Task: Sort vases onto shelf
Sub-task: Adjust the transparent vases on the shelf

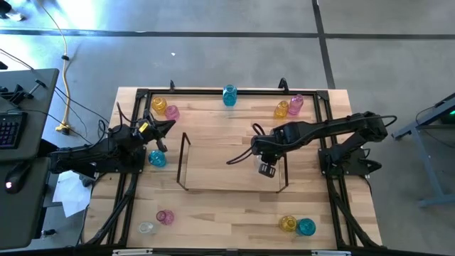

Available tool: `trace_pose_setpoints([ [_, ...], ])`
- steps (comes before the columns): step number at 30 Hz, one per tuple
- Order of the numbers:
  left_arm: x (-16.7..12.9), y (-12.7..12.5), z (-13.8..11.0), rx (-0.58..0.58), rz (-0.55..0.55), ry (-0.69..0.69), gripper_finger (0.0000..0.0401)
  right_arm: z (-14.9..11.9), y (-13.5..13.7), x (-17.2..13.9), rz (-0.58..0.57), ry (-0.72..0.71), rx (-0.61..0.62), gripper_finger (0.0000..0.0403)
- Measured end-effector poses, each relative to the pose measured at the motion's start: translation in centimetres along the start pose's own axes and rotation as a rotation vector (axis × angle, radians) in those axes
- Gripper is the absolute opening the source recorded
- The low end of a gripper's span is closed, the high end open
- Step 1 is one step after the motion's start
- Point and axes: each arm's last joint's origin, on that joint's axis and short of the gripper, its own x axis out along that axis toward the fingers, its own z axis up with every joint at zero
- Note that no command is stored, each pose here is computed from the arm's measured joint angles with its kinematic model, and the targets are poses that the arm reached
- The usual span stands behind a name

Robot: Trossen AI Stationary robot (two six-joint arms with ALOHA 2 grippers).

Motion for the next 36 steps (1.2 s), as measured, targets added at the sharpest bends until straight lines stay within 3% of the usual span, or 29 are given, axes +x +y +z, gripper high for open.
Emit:
trace_pose_setpoints([
  [7, 0.0, 0.0, 0.1, -0.002, 0.000, -0.005, 0.0000, 0.1, 0.0, 0.2, 0.000, 0.006, 0.008, 0.0006],
  [19, 0.0, 0.0, 0.1, -0.007, 0.000, -0.007, 0.0000, 0.1, 0.1, 1.2, -0.020, 0.081, -0.003, 0.0003],
  [36, 0.0, 0.0, 0.1, -0.007, 0.000, -0.009, 0.0000, 0.3, 0.0, 0.9, -0.057, 0.053, -0.004, 0.0002],
])
